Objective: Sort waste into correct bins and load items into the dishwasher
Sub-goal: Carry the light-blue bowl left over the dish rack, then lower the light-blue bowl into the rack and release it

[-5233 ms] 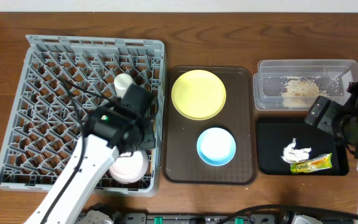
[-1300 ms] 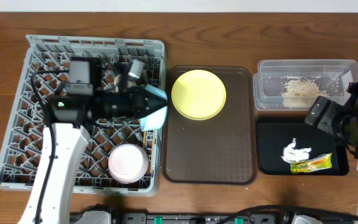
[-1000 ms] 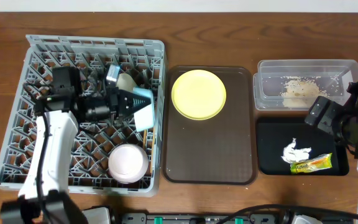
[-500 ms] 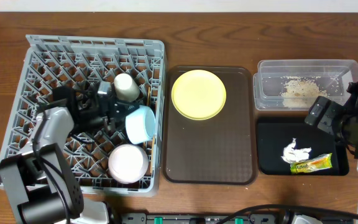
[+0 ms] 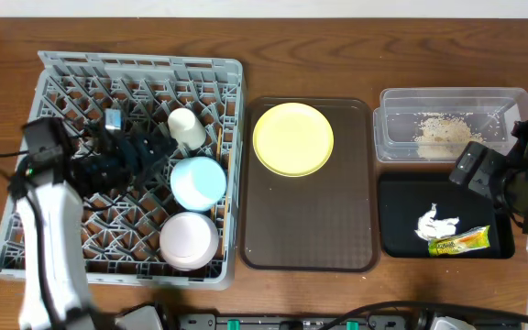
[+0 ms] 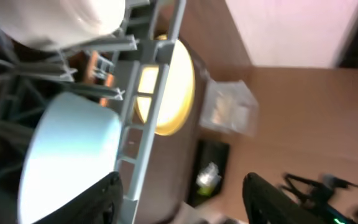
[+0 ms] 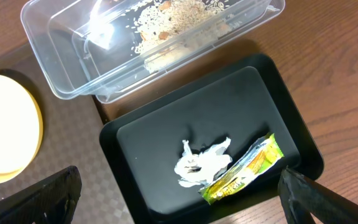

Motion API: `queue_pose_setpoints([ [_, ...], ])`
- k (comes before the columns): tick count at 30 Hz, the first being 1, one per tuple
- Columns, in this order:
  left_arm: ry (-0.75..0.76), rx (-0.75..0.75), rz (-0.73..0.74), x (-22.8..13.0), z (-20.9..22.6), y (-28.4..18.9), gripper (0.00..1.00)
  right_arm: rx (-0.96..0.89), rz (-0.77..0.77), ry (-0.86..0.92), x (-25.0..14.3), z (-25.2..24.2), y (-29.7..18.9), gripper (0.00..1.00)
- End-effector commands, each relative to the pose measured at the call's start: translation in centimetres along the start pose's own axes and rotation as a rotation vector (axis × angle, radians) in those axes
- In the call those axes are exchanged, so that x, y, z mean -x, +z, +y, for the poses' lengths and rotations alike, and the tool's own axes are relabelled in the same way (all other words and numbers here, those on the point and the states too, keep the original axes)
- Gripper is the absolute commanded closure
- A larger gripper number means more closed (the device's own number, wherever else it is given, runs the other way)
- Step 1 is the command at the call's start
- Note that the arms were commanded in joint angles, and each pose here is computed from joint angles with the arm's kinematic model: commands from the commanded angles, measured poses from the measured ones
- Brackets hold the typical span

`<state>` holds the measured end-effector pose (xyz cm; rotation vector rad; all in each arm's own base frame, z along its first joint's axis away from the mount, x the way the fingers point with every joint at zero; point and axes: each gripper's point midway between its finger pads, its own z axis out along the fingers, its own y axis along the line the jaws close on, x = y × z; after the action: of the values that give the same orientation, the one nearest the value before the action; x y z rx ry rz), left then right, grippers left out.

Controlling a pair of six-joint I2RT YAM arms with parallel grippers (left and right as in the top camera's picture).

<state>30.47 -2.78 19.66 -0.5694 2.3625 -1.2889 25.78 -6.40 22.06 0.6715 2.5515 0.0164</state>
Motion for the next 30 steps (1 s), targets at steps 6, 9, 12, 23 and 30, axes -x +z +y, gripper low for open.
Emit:
queue_pose_setpoints([
  [6, 0.2, 0.523, -0.07, -5.1, 1.3, -1.3, 0.75, -0.003, -0.014, 0.006, 0.4, -0.1, -0.3, 0.01],
  [9, 0.24, 0.635, -0.024, -6.9, 2.7, -0.1, 0.75, -0.003, -0.014, 0.006, 0.4, -0.1, -0.3, 0.01],
  [12, 0.27, 0.755, -0.01, -7.6, 4.6, 1.0, 0.75, -0.003, -0.014, 0.006, 0.4, -0.1, -0.3, 0.01],
  [23, 0.211, 0.986, -0.002, -5.9, 9.6, 2.4, 0.74, -0.003, -0.014, 0.006, 0.4, -0.1, -0.3, 0.01],
  [30, 0.185, 1.048, -0.089, -4.6, 8.8, -0.5, 0.7, -0.002, -0.014, 0.006, 0.4, -0.1, -0.3, 0.01],
])
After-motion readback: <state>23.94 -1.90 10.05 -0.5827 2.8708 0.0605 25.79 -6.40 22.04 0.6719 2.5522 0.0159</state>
